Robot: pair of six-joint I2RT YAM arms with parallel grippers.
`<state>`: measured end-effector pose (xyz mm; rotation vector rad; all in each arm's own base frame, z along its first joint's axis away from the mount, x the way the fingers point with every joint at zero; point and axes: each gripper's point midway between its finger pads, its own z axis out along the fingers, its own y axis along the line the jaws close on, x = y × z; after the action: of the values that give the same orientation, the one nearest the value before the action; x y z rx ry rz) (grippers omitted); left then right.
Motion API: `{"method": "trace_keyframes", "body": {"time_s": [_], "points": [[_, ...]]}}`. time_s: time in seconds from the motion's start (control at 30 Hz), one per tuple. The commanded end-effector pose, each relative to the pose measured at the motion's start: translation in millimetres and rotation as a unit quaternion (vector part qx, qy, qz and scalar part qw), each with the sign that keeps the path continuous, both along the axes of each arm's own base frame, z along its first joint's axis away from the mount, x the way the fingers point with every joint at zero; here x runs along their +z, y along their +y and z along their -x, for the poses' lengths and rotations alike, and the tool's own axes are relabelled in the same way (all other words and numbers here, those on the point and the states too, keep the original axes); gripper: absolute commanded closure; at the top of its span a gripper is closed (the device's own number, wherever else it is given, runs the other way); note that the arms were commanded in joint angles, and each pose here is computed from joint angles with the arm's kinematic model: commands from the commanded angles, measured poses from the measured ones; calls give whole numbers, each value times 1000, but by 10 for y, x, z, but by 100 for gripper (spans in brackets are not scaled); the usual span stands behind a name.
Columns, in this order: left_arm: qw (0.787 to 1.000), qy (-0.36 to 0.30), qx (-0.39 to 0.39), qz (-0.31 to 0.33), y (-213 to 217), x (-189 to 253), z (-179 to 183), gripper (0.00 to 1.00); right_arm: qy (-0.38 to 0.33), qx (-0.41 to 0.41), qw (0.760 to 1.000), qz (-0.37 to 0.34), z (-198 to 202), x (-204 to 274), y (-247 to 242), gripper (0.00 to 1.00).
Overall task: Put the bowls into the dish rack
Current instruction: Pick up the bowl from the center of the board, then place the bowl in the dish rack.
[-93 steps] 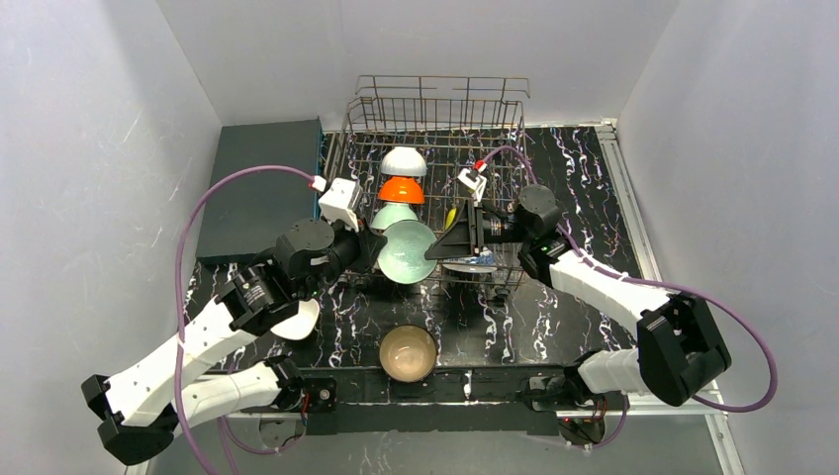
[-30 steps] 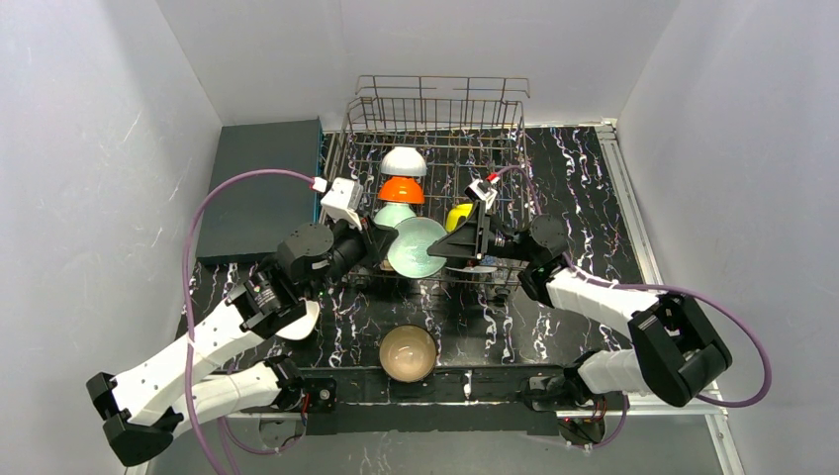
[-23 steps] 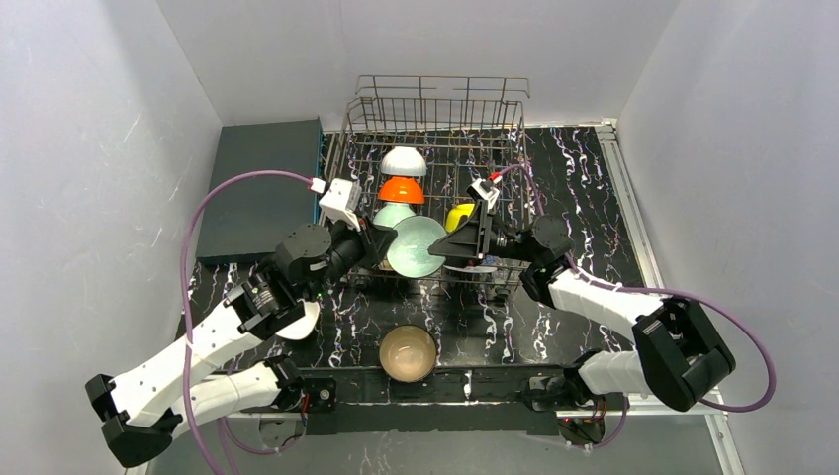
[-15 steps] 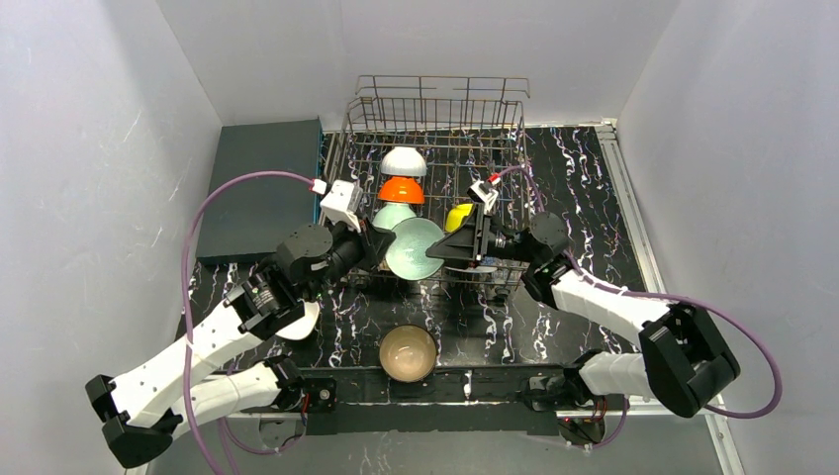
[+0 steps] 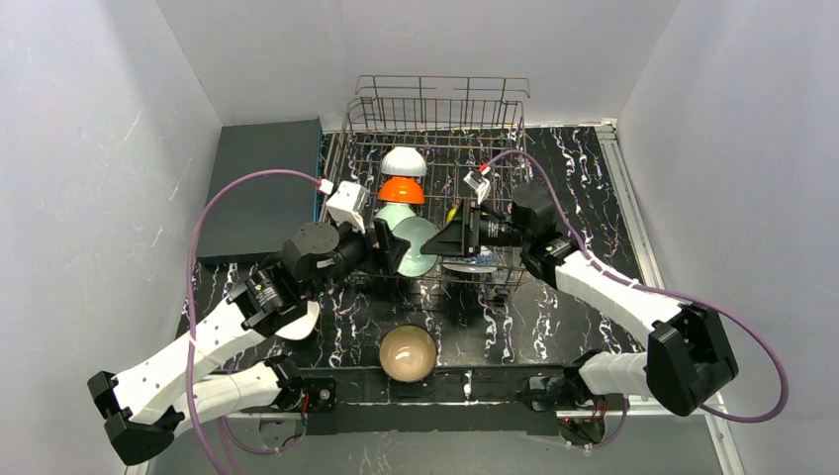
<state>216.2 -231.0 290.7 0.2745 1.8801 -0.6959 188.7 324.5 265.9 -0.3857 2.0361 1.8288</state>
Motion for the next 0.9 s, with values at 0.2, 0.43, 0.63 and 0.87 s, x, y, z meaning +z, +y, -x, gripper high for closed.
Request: {"method": "trace_keyframes", "body": {"time_s": [0.2,0.43,0.63,0.87], "points": [[999,9,-46,19,-95,280,69,22,-82,-48,993,74,-685,-2,-229,99],[995,56,-70,35,-88,286,-47,20,-195,-104,966,137,-1202,92,-439,99],[987,102,-99,69,-104,316,-246,20,-300,-133,919,218,-1624,106,-608,99],[985,117,-92,86,1,287,-615,20,-380,-120,870,289,-2087,130,-670,99]]}}
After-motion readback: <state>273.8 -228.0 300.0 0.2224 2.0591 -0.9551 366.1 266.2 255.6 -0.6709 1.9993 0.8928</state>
